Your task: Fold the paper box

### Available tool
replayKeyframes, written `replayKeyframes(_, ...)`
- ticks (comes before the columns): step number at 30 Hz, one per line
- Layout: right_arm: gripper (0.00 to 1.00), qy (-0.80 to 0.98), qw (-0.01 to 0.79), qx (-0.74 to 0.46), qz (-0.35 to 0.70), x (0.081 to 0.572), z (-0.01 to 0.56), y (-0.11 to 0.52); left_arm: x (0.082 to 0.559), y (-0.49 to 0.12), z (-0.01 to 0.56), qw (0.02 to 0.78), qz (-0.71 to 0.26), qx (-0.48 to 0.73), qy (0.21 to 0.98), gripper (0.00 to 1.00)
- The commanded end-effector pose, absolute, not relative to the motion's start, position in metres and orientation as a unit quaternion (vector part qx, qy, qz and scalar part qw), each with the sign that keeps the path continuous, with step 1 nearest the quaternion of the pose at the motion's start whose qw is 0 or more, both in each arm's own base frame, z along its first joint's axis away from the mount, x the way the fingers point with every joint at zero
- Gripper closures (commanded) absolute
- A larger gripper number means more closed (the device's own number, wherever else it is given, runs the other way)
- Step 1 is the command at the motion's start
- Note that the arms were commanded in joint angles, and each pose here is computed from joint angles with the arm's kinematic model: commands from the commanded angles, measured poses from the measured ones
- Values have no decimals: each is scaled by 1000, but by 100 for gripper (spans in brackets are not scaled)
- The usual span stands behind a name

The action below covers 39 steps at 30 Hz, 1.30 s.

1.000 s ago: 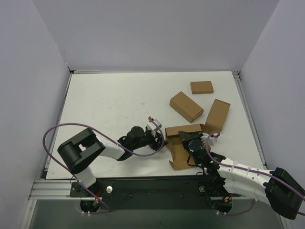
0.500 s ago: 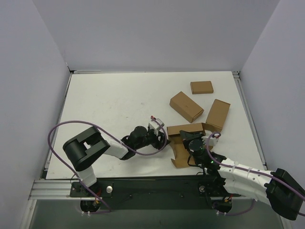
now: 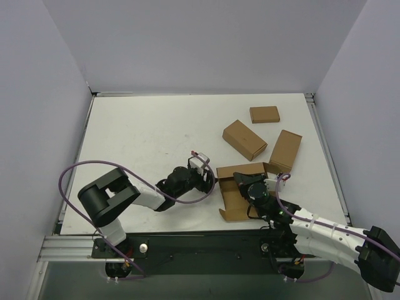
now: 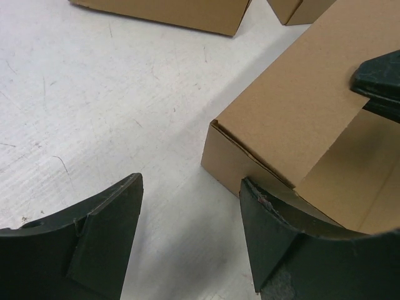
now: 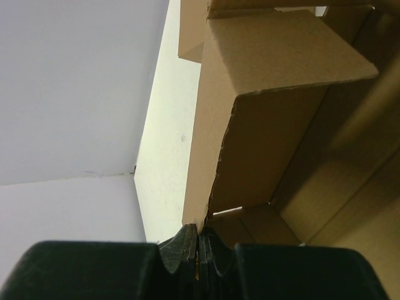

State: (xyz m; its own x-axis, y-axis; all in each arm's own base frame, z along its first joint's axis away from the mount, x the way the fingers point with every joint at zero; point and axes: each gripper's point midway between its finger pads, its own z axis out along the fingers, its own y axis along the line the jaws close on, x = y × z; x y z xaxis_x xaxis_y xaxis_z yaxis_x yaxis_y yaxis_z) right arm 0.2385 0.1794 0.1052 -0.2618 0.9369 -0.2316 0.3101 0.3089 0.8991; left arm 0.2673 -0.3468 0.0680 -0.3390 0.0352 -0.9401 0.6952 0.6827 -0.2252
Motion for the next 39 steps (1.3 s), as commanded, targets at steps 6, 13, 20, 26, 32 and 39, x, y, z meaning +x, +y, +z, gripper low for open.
replayKeyframes(6,100,710,378,427,414,227,129,199,258,-359,167,594,-395,244,657,27)
replayKeyframes(13,100,705,379,425,423,230,142,203,247,-354,176,588,-397,267,652,26)
replayKeyframes(20,100,707,377,431,414,230,133,201,238,-351,156,567,-399,279,664,26)
replayKeyframes(26,100,709,375,434,410,230,128,202,232,-353,146,554,-409,288,666,25)
replayKeyframes(32,100,709,373,437,408,230,124,201,224,-350,139,544,-417,289,668,24)
replayKeyframes(39,100,710,373,437,407,230,124,201,215,-351,135,536,-432,289,665,22)
